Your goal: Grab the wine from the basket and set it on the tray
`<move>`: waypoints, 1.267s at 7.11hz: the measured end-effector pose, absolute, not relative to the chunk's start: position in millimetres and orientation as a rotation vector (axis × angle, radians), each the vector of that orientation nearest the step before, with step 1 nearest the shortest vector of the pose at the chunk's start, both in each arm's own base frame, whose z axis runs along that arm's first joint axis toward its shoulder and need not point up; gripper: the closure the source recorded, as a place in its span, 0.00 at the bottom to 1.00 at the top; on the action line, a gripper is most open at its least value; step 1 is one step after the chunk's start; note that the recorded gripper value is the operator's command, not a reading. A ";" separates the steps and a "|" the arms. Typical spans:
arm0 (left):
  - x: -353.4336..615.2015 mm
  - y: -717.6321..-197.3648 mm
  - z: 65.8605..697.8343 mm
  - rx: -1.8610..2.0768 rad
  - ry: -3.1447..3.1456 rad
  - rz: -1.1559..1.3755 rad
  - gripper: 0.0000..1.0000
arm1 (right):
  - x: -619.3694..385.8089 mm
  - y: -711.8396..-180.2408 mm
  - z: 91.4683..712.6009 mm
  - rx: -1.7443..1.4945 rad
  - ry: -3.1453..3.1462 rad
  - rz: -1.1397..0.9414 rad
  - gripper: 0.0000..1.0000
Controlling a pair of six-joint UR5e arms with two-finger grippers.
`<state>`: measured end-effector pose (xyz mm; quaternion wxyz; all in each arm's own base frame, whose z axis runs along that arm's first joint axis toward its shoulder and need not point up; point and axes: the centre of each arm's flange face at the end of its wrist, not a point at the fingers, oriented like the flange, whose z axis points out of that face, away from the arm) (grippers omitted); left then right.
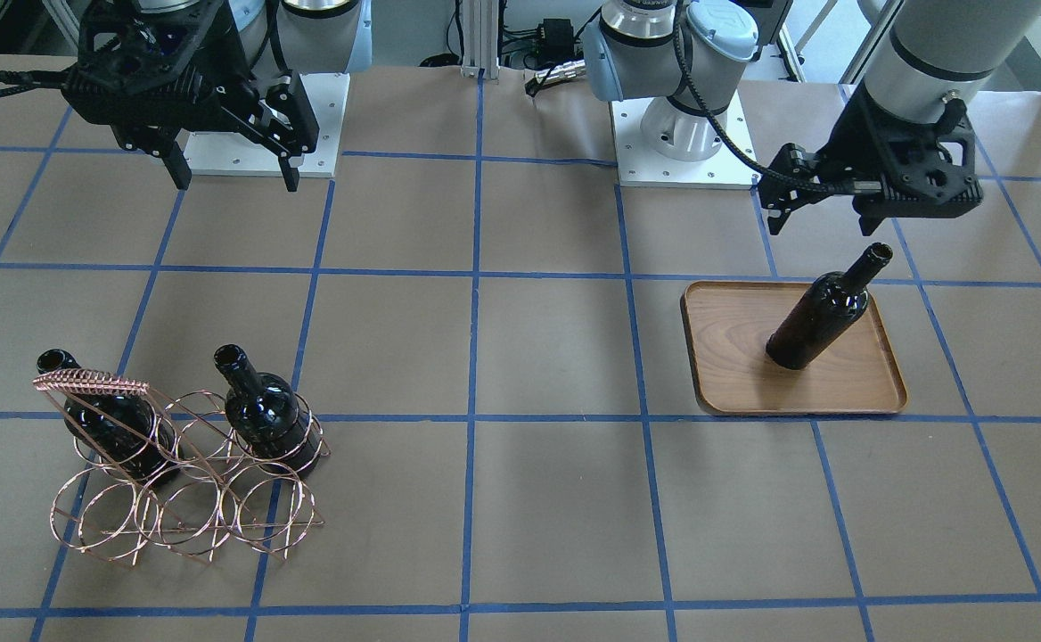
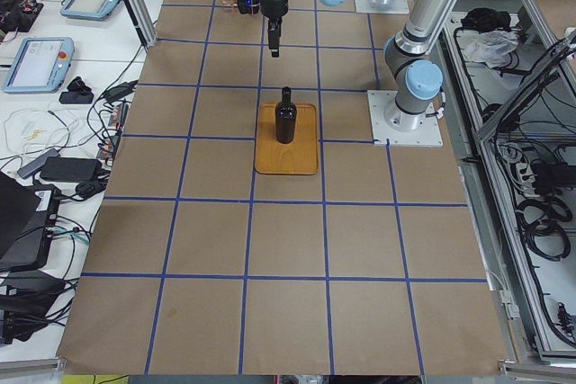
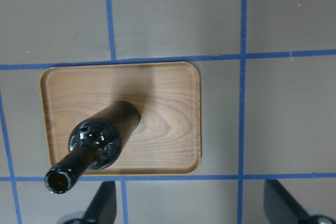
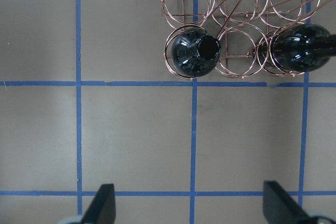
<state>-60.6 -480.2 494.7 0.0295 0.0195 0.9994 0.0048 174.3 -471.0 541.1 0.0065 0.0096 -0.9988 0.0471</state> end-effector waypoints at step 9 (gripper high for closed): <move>-133.5 -448.4 517.4 0.220 3.170 -0.040 0.00 | 174.1 -471.4 541.4 0.029 -3.126 0.152 0.00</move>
